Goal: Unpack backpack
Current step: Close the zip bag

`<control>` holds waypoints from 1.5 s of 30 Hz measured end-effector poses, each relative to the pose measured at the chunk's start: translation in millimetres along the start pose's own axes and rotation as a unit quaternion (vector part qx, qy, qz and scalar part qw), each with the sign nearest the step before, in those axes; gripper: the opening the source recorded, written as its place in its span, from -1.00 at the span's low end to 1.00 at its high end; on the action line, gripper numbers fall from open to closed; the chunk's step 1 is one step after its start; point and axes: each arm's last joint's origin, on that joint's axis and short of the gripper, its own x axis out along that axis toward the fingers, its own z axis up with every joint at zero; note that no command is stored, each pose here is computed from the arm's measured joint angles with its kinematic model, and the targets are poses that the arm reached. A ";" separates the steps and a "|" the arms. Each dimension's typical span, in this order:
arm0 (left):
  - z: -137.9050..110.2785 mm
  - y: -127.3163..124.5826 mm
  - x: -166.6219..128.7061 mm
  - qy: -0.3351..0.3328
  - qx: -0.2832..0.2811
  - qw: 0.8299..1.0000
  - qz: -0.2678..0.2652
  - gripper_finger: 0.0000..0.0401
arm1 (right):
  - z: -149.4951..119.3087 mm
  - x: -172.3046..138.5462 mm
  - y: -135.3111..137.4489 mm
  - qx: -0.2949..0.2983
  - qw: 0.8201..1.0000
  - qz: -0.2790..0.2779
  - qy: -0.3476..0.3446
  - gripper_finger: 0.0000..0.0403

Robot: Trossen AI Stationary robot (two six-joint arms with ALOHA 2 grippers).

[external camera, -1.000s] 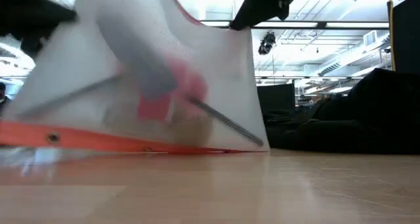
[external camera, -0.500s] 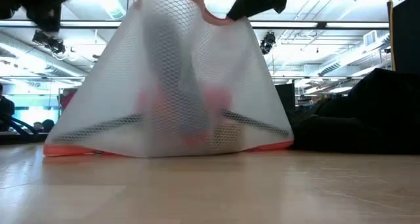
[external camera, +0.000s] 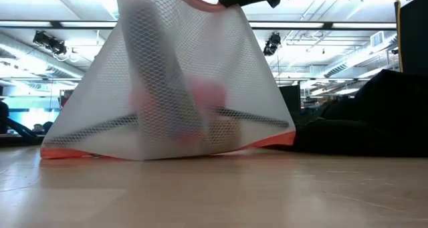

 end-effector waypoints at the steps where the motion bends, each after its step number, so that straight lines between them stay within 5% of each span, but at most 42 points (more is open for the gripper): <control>1: 1.0 0.3 8.4 0.016 0.016 1.000 0.000 -0.07 | -0.1 0.0 0.1 -0.002 1.000 0.003 0.001 -1.00; 7: -5.4 1.1 56.6 0.077 0.058 0.994 -0.045 -0.07 | -0.3 -1.1 2.5 -0.014 1.000 0.009 0.000 -1.00; 14: -8.4 8.5 90.4 0.072 0.053 0.993 -0.080 -0.07 | -0.3 -1.5 3.6 -0.018 1.000 0.019 0.000 -1.00; 31: -24.1 40.9 119.0 0.096 0.034 0.980 -0.173 -0.09 | 0.7 -1.6 5.6 -0.044 0.998 0.050 -0.003 -1.00; 45: -20.8 44.3 120.8 0.084 0.056 0.975 -0.198 -0.68 | 0.8 -1.6 5.9 -0.045 0.997 0.056 -0.002 -0.99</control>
